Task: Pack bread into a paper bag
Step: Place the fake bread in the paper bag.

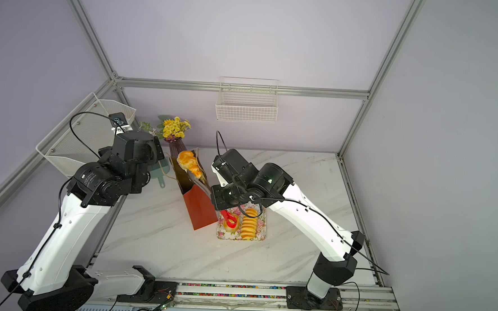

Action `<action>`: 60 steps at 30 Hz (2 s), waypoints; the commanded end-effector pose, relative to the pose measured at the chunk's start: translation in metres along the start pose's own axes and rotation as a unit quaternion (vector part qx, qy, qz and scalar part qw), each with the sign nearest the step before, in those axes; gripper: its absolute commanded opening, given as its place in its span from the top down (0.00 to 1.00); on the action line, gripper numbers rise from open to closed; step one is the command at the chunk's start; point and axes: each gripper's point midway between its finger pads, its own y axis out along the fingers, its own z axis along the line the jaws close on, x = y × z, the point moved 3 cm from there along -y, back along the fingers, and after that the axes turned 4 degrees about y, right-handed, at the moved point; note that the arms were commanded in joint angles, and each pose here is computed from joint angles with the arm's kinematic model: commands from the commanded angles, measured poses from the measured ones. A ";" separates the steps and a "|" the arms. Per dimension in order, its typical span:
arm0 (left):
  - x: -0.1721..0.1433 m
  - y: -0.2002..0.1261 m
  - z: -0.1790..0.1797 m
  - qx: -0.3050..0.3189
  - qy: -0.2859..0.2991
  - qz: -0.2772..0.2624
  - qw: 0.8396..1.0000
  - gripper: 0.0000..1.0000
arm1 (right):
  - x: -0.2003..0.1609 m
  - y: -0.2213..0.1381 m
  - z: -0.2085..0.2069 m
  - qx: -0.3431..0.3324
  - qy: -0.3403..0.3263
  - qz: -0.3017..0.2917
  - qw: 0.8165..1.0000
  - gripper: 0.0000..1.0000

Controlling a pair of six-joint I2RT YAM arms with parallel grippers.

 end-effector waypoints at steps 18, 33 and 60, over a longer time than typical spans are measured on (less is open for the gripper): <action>-0.034 -0.014 0.003 -0.077 -0.050 0.051 0.994 0.00 | 0.009 0.013 0.003 -0.002 -0.028 -0.019 0.999 0.66; -0.039 -0.016 0.011 -0.071 -0.050 0.049 0.995 0.00 | 0.027 0.007 0.015 0.005 -0.057 -0.046 0.997 0.63; -0.038 -0.003 -0.011 -0.067 -0.026 0.050 0.996 0.00 | 0.047 -0.059 0.038 0.055 -0.094 -0.146 0.983 0.61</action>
